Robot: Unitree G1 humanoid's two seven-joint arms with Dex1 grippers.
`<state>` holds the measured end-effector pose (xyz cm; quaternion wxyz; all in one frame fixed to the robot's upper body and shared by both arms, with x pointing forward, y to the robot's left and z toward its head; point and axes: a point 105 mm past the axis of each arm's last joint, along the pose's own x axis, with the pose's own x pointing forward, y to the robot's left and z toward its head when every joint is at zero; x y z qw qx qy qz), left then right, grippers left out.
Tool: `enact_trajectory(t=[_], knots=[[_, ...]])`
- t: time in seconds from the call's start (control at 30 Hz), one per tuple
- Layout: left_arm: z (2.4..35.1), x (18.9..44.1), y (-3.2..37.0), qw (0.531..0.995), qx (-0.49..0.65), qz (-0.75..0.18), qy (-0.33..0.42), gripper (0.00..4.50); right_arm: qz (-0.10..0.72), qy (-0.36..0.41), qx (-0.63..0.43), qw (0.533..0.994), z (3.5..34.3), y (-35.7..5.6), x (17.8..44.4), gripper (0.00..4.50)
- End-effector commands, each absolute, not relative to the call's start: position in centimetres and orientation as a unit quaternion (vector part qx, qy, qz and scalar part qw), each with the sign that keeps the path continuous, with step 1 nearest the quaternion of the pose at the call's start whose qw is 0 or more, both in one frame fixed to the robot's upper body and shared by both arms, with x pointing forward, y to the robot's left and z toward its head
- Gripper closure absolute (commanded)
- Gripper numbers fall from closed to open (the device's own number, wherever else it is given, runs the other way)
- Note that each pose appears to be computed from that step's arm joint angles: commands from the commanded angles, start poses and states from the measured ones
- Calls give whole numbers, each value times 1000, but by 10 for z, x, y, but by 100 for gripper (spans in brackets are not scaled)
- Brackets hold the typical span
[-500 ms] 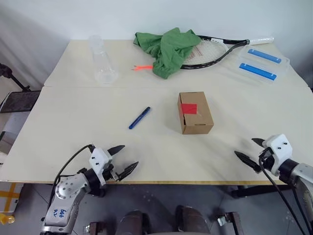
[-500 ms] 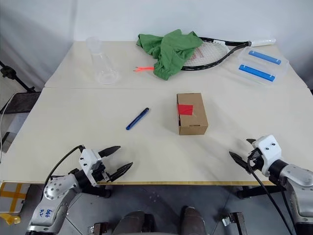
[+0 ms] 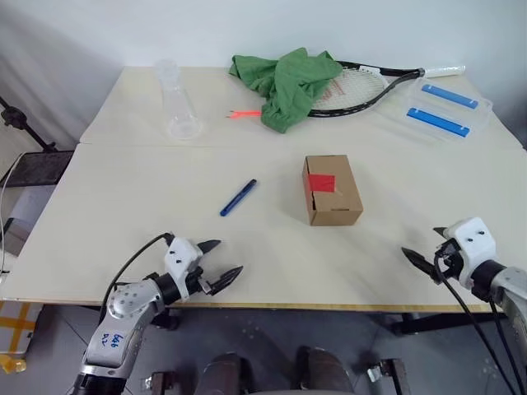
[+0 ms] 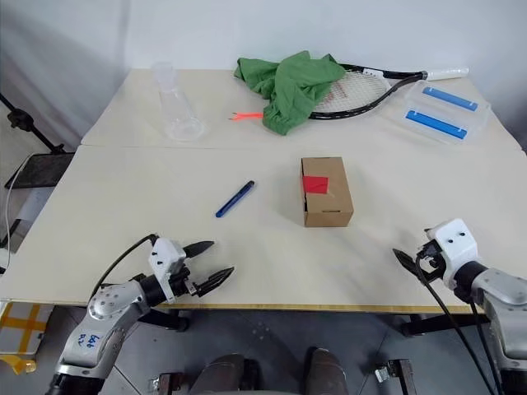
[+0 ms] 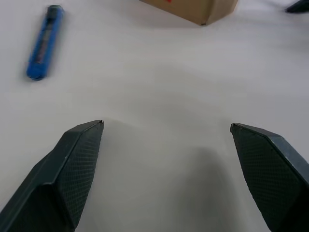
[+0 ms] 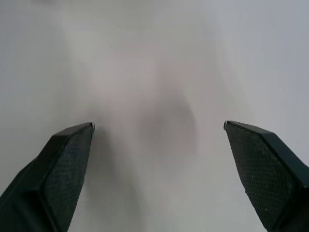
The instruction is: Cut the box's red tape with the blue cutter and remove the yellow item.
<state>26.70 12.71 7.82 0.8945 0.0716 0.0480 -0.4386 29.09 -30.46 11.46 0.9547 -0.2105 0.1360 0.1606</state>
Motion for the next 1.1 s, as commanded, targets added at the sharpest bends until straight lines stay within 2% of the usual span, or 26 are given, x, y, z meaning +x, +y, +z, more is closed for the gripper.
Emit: enact_trajectory(t=[0.03, 0.27, 0.33, 0.4, 0.53, 0.83, 1.0, 1.1], knots=[[87, 276, 116, 897, 69, -435, 30, 92, 145, 110, -207, 961, 133, -302, 301, 125], [91, 285, 103, 899, 89, -428, 4, 313, 140, 99, -187, 967, 143, -293, 316, 373], [93, 296, 97, 905, 89, -416, -2, 375, 131, 93, -177, 971, 147, -290, 328, 440], [95, 306, 93, 911, 90, -402, -6, 440, 127, 88, -170, 973, 149, -286, 337, 450], [95, 327, 83, 921, 108, -373, -6, 446, 137, 74, -162, 974, 153, -272, 352, 450], [132, 359, 18, 922, 44, -381, -59, 446, 153, 85, -141, 975, 134, -238, 392, 450], [144, 372, -7, 908, 49, -407, -84, 446, 199, 93, -132, 967, 136, -219, 384, 450], [146, 378, -16, 900, 46, -425, -87, 446, 237, 104, -143, 955, 137, -205, 367, 450]])
